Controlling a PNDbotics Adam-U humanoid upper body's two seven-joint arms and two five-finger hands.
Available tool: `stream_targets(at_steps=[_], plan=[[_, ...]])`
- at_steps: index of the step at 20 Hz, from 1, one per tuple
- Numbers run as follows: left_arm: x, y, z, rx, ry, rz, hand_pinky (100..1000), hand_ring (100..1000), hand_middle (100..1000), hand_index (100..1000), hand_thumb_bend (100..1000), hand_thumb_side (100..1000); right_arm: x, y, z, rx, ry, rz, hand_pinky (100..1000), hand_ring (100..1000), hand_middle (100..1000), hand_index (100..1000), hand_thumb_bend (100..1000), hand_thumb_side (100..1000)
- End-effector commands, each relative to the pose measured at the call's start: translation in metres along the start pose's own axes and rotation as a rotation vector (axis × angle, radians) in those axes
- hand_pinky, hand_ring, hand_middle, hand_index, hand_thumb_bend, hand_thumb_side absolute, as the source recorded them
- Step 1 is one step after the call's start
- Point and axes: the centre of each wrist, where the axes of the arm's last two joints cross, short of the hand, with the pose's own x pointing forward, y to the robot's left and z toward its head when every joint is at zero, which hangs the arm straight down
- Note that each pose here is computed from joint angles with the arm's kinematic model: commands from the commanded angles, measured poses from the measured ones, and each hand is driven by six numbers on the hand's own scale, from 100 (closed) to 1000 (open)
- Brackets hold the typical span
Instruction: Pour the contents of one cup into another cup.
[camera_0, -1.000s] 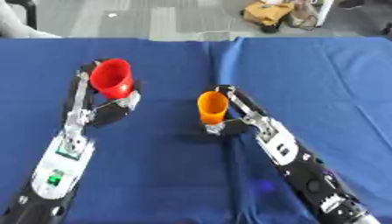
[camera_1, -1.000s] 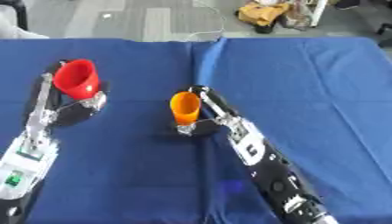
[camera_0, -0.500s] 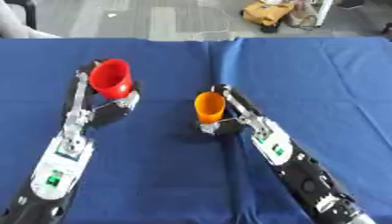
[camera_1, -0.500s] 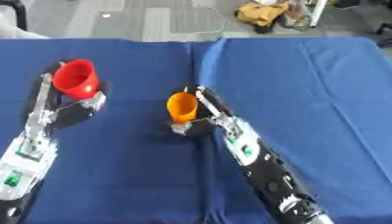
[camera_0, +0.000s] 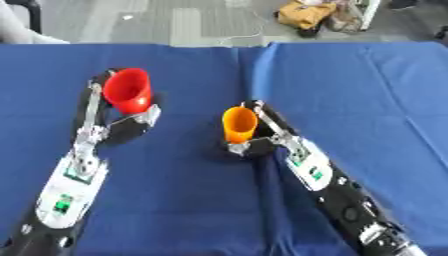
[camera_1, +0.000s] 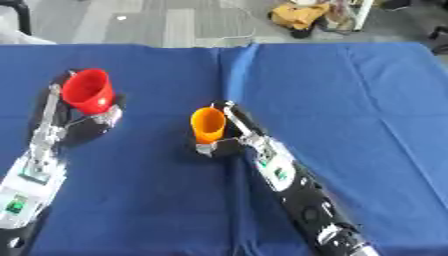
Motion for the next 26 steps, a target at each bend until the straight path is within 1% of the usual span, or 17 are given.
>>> stream_targets(at_steps=[1,5,9,10,12,14,16,17,18,19,21,23,26], plan=[[0.0092,0.0022,-0.0062,0.007,-0.032,0.004,264,501,480,689,158,100,0.0036,-0.0049,-0.0059,-0.014,-0.012,-0.008,752,664,538,773,594,440],[0.0090,0.0015,-0.0060,0.006,-0.032,0.007,263,502,480,689,157,100,0.0026,-0.0038,-0.0054,-0.013,-0.005,-0.022,751,668,549,783,615,474],[0.0091,0.0009,-0.0060,0.004,-0.032,0.007,263,502,480,689,156,100,0.0022,-0.0032,-0.0052,-0.014,0.000,-0.030,745,655,520,759,598,446],[0.0091,0.0008,-0.0059,0.004,-0.032,0.007,263,502,480,689,157,100,0.0020,-0.0028,-0.0051,-0.014,0.003,-0.033,738,645,494,732,581,418],[0.0091,0.0007,-0.0059,0.004,-0.032,0.007,263,502,480,689,156,100,0.0015,-0.0022,-0.0047,-0.017,0.010,-0.037,719,623,446,675,501,386],[0.0093,0.0005,-0.0059,0.003,-0.033,0.008,263,503,480,689,155,100,0.0011,-0.0021,-0.0044,-0.027,0.019,-0.043,699,596,377,594,387,338],[0.0095,0.0002,-0.0060,0.002,-0.033,0.009,263,503,481,689,154,100,0.0009,-0.0026,-0.0043,-0.042,0.026,-0.045,690,581,346,557,316,295],[0.0097,0.0002,-0.0060,0.002,-0.033,0.009,263,503,481,689,155,100,0.0009,-0.0028,-0.0043,-0.049,0.030,-0.046,680,566,315,518,213,240],[0.0098,0.0001,-0.0061,0.002,-0.033,0.009,263,503,481,689,155,100,0.0010,-0.0029,-0.0043,-0.056,0.033,-0.046,680,566,315,518,220,237],[0.0099,0.0001,-0.0062,0.002,-0.034,0.010,263,503,481,689,155,100,0.0008,-0.0032,-0.0042,-0.065,0.038,-0.048,666,547,278,473,100,171],[0.0101,-0.0001,-0.0062,0.002,-0.034,0.010,263,503,481,689,154,100,0.0006,-0.0036,-0.0041,-0.085,0.048,-0.052,656,535,253,443,100,122],[0.0102,-0.0002,-0.0062,0.002,-0.034,0.011,263,503,481,689,155,100,0.0005,-0.0040,-0.0039,-0.101,0.056,-0.054,645,525,233,422,100,100],[0.0109,-0.0002,-0.0064,0.001,-0.036,0.011,263,503,481,689,154,100,0.0000,-0.0054,-0.0031,-0.125,0.066,-0.059,636,519,224,414,100,100]])
